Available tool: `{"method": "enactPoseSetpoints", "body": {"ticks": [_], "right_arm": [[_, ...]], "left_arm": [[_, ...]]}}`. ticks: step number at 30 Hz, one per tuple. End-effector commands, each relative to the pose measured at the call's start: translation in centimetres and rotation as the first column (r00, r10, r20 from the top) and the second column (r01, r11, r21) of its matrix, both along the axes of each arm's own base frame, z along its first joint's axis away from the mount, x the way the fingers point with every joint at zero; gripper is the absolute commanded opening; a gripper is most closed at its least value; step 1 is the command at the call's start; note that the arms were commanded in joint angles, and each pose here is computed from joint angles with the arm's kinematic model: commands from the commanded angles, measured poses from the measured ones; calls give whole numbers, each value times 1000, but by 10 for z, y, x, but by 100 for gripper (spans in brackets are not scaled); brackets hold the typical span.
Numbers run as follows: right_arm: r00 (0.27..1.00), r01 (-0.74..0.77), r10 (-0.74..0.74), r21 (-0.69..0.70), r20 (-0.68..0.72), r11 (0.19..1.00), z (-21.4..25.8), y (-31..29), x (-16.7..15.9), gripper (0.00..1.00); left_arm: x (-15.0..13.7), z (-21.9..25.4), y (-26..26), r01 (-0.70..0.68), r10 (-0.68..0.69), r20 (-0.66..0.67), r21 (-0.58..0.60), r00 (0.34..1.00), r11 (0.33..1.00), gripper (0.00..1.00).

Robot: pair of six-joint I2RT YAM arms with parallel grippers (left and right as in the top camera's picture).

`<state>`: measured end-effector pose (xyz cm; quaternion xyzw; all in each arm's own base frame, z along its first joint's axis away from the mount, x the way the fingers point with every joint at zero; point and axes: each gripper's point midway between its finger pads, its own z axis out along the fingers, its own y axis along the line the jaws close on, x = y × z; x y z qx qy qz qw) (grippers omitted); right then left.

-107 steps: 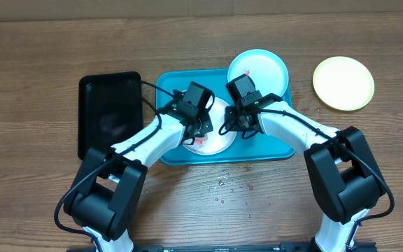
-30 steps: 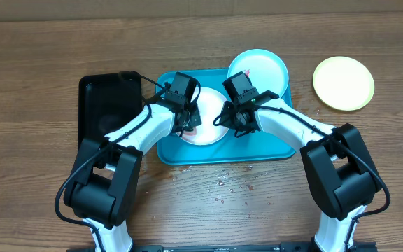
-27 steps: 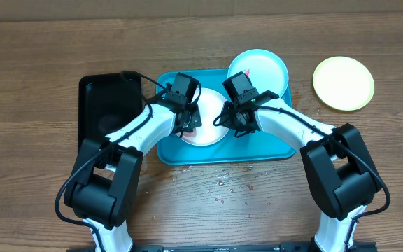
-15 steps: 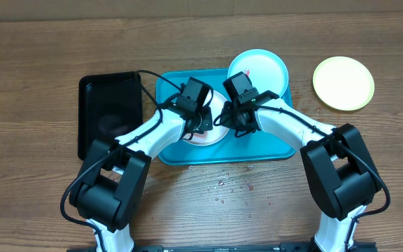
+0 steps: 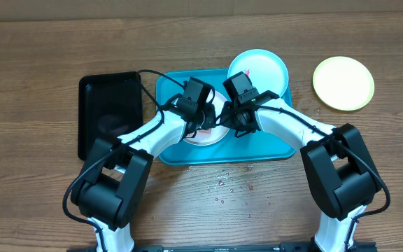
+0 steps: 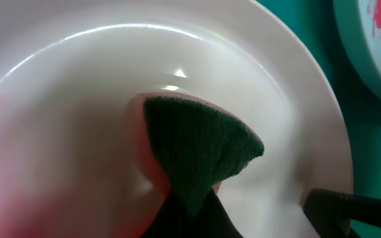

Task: Clean dirty plates on tray and stack at the side
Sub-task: 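Scrub the white plate's red smear with the sponge in the left gripper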

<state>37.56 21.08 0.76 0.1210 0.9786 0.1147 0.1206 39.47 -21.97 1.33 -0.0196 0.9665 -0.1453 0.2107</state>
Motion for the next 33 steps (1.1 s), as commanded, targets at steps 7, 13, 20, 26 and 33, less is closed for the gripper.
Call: {"method": "enactPoseSetpoints", "body": {"ticks": [7,13,20,26,33], "right_arm": [[999,9,-10,-41,-32,999,-16,-7,-4,4],[999,9,-10,-41,-32,999,-16,-7,-4,4],[999,9,-10,-41,-32,999,-16,-7,-4,4],[999,7,-8,-34,-36,999,-16,-6,-4,4],[999,-2,1,-31,-37,1000,-14,-5,-4,4]], "left_arm": [[15,-17,55,-117,118,-9,90,993,989,4],[2,-26,76,-127,139,-80,139,987,982,4],[-39,-38,85,-45,98,-230,227,968,973,4],[-60,-39,65,18,36,-310,170,950,985,4],[-61,-29,17,155,-128,-265,83,956,984,4]]}}
